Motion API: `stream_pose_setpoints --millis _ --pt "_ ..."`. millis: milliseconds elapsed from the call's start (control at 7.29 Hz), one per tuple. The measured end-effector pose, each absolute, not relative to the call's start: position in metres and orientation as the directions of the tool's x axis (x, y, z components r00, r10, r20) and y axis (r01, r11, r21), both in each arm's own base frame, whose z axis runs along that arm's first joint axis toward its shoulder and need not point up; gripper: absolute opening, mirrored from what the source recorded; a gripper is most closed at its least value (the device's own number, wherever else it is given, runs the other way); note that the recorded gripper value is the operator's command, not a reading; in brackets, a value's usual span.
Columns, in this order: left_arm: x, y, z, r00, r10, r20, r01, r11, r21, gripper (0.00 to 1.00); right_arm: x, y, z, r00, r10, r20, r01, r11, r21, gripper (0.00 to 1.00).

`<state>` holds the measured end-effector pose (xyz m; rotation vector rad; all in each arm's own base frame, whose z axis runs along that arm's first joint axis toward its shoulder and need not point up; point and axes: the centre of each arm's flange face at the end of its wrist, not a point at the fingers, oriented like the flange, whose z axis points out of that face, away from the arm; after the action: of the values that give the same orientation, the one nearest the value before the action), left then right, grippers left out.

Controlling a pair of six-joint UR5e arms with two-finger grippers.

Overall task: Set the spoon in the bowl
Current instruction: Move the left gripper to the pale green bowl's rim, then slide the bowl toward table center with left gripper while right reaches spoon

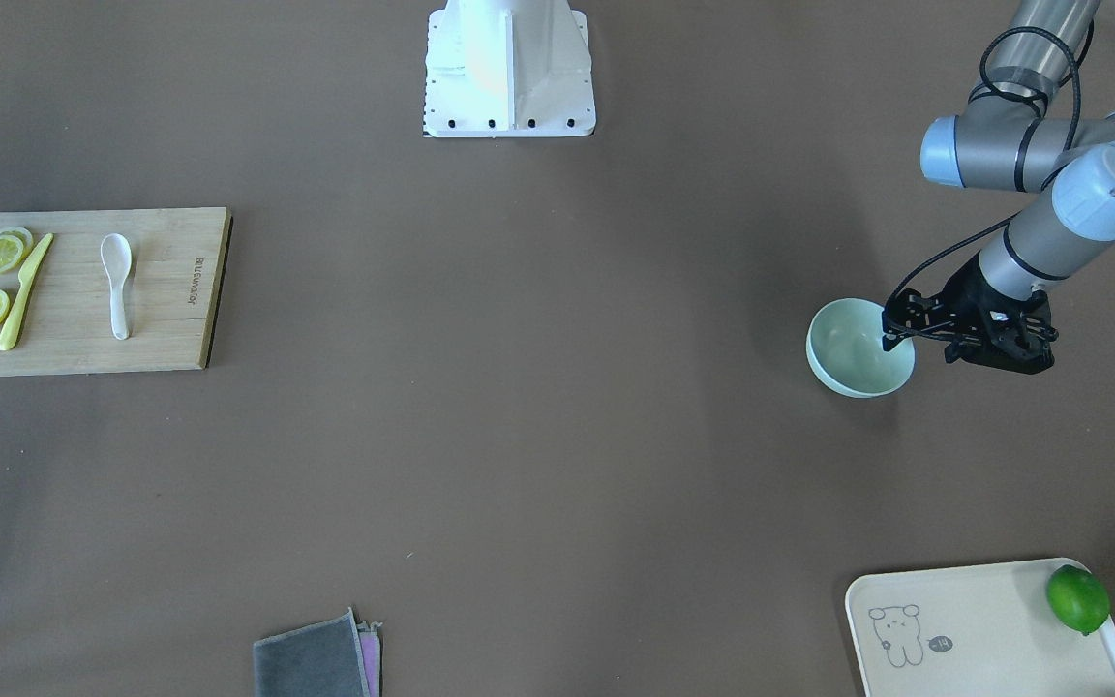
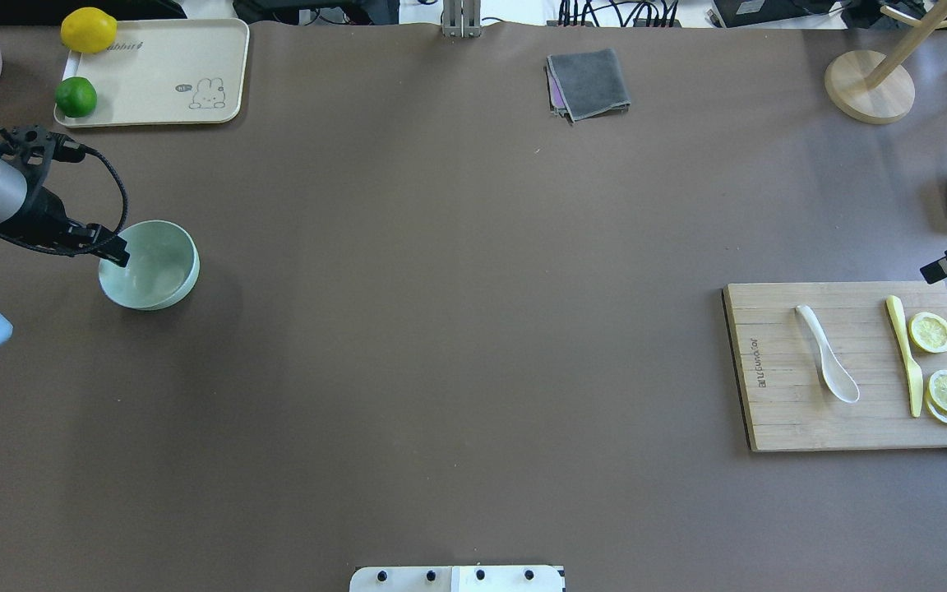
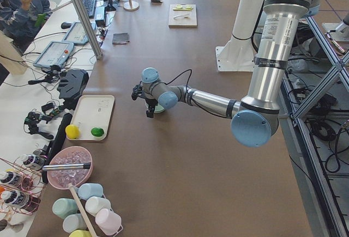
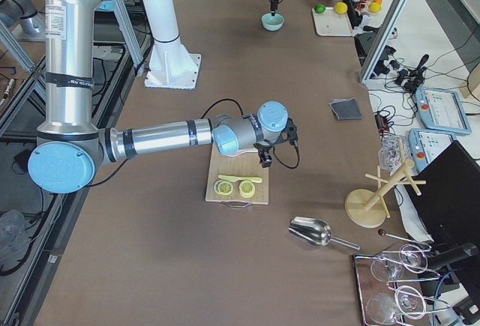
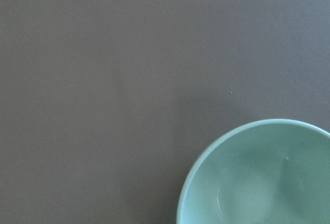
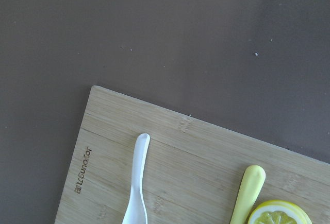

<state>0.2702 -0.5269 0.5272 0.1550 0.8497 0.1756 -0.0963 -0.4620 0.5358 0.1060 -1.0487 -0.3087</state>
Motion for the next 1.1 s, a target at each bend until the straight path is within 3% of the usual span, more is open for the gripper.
stream_pose_setpoints --millis 137,275,824,1098 --pt "0.271 -0.528 0.534 0.646 0.217 -0.732 -0.092 0.974 0.208 0.09 -0.100 -0.461 0.534 0.461 -0.305 0.834 0.205 0.950 0.234 0.98" --pt "0.272 -0.528 0.538 0.644 0.218 -0.734 -0.091 0.974 0.209 0.00 -0.102 -0.461 0.532 0.463 -0.309 0.831 0.207 0.949 0.237 0.98" --pt "0.273 -0.522 0.529 0.592 0.212 -0.778 -0.116 0.977 0.178 0.00 -0.103 -0.461 0.528 0.493 -0.319 0.810 0.203 0.947 0.249 0.98" --pt "0.276 -0.521 0.485 0.542 0.107 -0.833 -0.048 0.994 0.097 0.00 -0.111 -0.459 0.515 0.517 -0.283 0.808 0.179 0.959 0.221 0.95"
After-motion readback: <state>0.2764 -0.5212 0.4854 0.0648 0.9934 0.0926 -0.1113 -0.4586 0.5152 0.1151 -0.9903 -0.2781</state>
